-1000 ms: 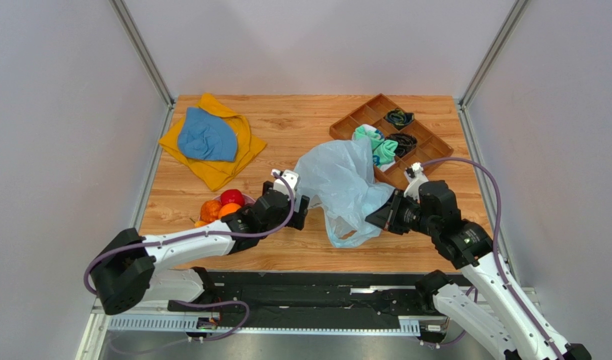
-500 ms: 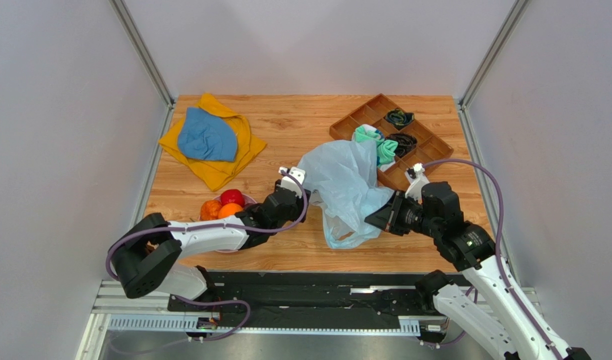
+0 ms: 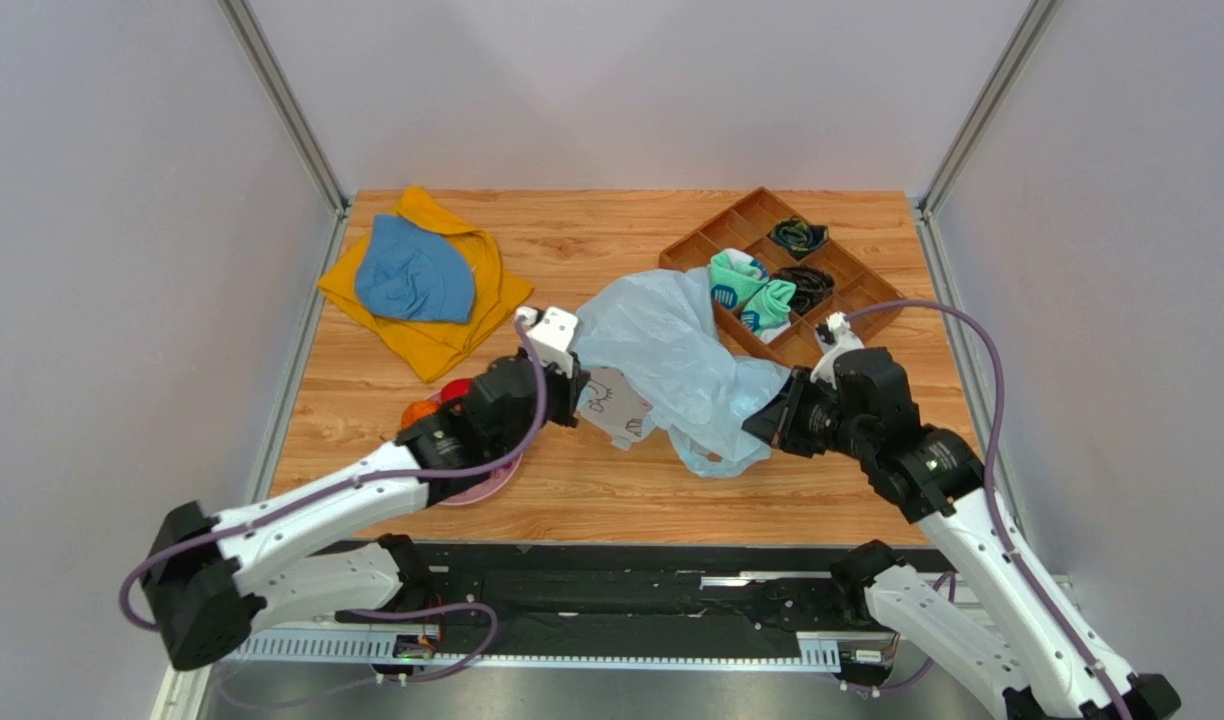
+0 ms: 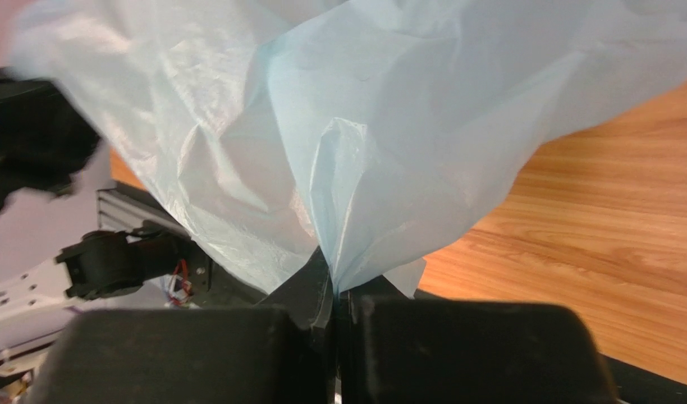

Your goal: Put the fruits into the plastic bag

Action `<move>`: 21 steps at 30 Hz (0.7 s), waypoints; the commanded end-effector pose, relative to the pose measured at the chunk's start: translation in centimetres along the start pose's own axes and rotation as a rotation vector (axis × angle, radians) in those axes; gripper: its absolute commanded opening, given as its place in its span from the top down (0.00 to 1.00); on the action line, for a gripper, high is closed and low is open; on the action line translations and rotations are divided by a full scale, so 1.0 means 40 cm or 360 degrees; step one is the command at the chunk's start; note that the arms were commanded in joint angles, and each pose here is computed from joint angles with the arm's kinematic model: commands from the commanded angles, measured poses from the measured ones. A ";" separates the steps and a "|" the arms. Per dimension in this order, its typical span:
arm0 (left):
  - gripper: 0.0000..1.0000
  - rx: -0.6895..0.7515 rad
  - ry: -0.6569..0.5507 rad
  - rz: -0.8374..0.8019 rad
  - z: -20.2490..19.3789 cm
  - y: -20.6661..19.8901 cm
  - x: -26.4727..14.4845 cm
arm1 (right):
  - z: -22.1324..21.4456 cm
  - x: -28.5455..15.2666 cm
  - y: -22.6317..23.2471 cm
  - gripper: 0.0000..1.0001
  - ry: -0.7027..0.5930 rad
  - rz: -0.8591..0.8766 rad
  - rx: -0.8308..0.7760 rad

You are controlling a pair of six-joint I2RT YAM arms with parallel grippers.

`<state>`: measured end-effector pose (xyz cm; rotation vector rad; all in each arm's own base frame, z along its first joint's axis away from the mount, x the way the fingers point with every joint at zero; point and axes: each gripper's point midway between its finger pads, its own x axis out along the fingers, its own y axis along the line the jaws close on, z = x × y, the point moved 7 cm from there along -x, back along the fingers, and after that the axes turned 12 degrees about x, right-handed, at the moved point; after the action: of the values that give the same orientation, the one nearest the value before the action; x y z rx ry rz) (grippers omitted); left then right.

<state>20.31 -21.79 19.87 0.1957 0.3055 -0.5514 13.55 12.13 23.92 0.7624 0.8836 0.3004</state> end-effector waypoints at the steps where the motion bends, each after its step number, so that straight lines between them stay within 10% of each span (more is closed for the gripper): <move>1: 1.00 0.0067 -0.0031 -0.0189 0.109 0.033 -0.116 | 0.082 0.019 0.017 1.00 -0.0214 -0.0152 -0.0139; 7: 1.00 -0.0064 0.0017 -0.0421 0.158 0.019 -0.199 | 0.168 0.095 0.077 0.87 -0.0250 -0.0195 -0.0239; 10: 1.00 -0.0041 0.0123 -0.0467 0.181 0.026 -0.235 | 0.196 0.121 0.114 0.59 -0.0197 -0.0185 -0.0283; 11: 1.00 -0.0023 0.0173 -0.0484 0.190 0.031 -0.254 | 0.199 0.120 0.122 0.36 -0.0183 -0.0183 -0.0288; 14: 1.00 0.0007 0.0269 -0.0475 0.194 0.051 -0.263 | 0.218 0.090 0.158 0.17 -0.0251 -0.0095 -0.0314; 21: 1.00 -0.0201 0.0358 -0.0528 0.186 0.138 -0.203 | 0.193 -0.024 0.157 0.13 -0.0435 0.0042 -0.0342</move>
<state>17.88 -15.67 30.79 0.1246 0.5170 -0.7516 20.98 13.38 29.46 0.5811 0.7145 0.2550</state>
